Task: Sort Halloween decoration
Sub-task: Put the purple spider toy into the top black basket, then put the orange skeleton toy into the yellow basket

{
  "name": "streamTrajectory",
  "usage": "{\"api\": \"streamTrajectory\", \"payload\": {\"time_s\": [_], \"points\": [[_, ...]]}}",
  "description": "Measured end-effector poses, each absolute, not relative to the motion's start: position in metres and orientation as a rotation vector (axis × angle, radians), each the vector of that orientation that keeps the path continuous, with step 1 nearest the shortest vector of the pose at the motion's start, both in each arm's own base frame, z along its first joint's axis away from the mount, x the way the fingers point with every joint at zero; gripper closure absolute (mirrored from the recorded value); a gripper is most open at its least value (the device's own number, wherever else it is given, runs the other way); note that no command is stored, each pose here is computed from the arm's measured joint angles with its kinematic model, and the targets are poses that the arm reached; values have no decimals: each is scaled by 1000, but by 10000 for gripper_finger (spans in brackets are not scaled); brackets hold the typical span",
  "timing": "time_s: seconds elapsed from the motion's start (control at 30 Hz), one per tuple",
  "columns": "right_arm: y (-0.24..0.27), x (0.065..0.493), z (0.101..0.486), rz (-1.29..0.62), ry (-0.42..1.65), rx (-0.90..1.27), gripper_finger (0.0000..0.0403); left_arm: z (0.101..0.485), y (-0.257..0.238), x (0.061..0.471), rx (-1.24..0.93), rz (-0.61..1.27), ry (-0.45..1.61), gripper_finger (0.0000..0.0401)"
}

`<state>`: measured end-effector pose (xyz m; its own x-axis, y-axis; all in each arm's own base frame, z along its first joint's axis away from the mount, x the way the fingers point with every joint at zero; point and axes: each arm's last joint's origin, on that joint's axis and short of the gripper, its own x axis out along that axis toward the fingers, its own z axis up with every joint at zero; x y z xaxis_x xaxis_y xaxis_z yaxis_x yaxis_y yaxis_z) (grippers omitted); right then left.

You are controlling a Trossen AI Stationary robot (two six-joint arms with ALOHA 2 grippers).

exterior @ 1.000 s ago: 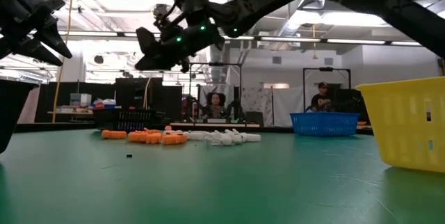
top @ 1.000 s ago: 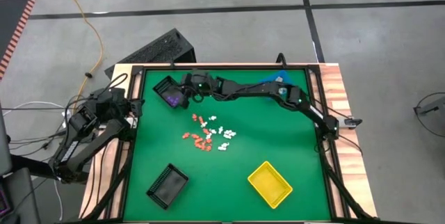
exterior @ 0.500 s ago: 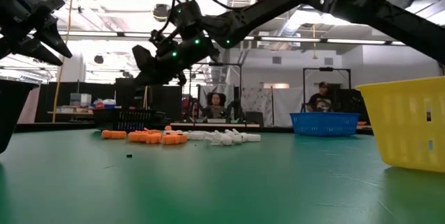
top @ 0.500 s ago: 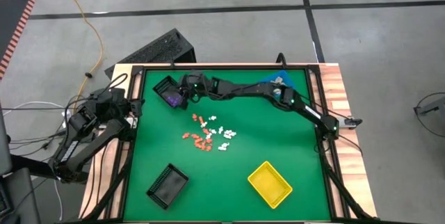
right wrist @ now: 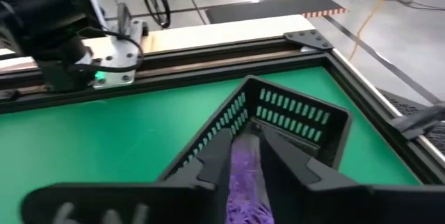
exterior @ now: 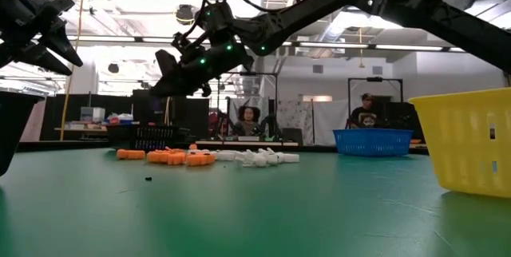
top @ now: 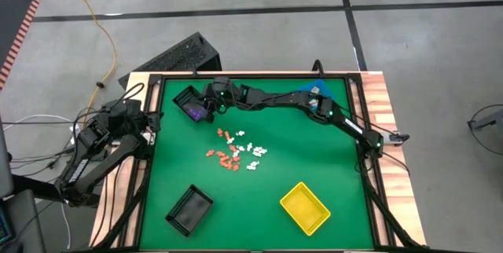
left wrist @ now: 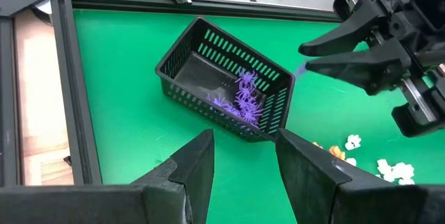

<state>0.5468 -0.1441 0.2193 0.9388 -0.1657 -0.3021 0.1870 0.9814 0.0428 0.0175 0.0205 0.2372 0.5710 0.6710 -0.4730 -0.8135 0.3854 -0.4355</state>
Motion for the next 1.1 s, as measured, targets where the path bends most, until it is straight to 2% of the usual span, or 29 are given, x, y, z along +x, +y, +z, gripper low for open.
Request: {"api": "streamTrajectory", "payload": {"time_s": [0.2,0.3,0.47,0.6,0.87,1.1], "points": [[-144,547,220,-156,296,76,227,237,20,17,-689,956,234,258],[-142,544,231,-132,313,134,207,237,20,17,-689,956,234,258],[-129,527,283,57,325,117,207,237,20,17,-690,957,233,258],[-97,515,300,173,417,34,216,237,20,17,-692,957,232,258],[-27,531,256,306,563,-148,218,237,20,17,-691,956,233,258],[-12,547,205,326,637,-152,218,237,20,17,-689,955,235,258]]}}
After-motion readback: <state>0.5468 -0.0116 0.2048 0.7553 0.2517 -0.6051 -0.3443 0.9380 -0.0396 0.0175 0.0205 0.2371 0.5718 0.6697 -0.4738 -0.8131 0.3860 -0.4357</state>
